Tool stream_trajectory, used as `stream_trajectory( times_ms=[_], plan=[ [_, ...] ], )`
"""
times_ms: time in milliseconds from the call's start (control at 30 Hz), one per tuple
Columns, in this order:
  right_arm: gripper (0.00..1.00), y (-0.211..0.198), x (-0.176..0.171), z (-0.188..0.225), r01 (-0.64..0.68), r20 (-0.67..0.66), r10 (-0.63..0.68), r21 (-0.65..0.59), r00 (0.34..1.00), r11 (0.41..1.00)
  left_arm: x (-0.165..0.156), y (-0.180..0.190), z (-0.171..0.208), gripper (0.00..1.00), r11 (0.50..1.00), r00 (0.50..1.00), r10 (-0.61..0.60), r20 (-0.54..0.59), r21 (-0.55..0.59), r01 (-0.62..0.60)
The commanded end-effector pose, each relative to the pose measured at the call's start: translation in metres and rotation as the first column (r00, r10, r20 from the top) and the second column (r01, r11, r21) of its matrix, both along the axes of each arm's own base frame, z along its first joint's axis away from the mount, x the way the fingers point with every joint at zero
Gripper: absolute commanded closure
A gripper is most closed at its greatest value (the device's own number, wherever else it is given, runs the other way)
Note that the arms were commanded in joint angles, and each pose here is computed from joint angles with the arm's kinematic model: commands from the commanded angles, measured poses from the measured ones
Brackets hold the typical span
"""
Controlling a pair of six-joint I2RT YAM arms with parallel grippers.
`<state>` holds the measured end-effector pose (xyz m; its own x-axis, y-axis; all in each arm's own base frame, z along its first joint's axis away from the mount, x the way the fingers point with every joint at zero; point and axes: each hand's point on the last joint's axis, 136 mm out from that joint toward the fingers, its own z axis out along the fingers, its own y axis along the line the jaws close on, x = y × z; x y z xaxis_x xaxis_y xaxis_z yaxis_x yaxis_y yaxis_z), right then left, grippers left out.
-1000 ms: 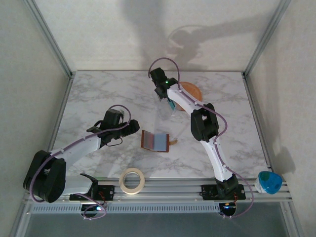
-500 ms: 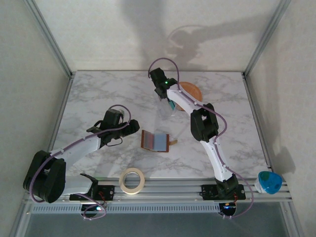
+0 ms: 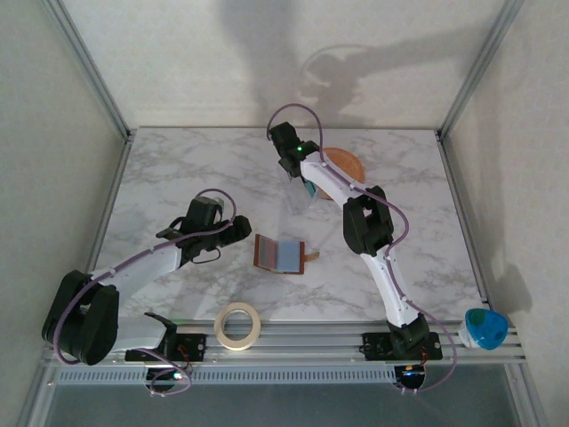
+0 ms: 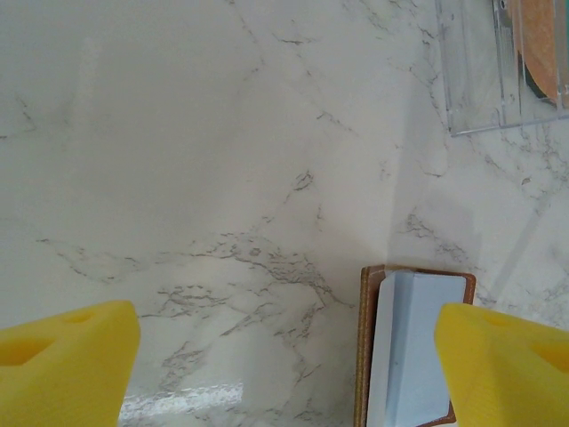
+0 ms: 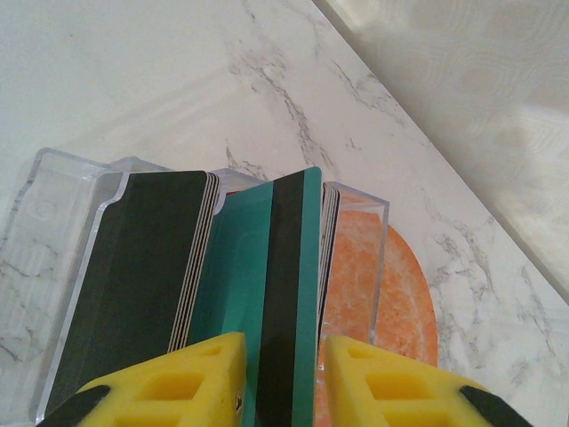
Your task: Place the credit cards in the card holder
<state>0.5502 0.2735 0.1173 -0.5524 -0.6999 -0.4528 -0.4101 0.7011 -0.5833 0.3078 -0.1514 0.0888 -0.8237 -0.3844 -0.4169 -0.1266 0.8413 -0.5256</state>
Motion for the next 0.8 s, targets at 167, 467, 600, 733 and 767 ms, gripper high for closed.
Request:
stream_trajectory(
  times_ms=[167, 467, 600, 733, 767],
  plan=[
    [0.74, -0.003, 0.004, 0.032, 0.017, 0.062, -0.017, 0.003, 0.998, 1.0, -0.001, 0.001, -0.001, 0.14, 1.0, 1.0, -0.013, 0.001, 0.004, 0.013],
    [0.79, -0.001, 0.002, 0.041, 0.002, 0.066, -0.003, 0.018, 0.998, 1.0, 0.0, 0.002, -0.001, 0.14, 1.0, 1.0, -0.006, 0.001, 0.009, 0.006],
    [0.82, -0.001, 0.002, 0.041, 0.0, 0.064, -0.001, 0.016, 0.998, 1.0, -0.001, 0.002, -0.002, 0.14, 1.0, 1.0, -0.006, -0.001, 0.009, 0.006],
    [0.82, -0.001, 0.0, 0.041, -0.003, 0.06, 0.001, 0.02, 0.998, 1.0, 0.0, 0.002, -0.001, 0.14, 1.0, 1.0, -0.008, 0.001, 0.009, 0.008],
    [0.83, -0.001, 0.0, 0.04, -0.002, 0.057, 0.001, 0.021, 0.998, 1.0, 0.0, 0.002, -0.001, 0.14, 1.0, 1.0, -0.008, 0.003, 0.01, 0.008]
  ],
)
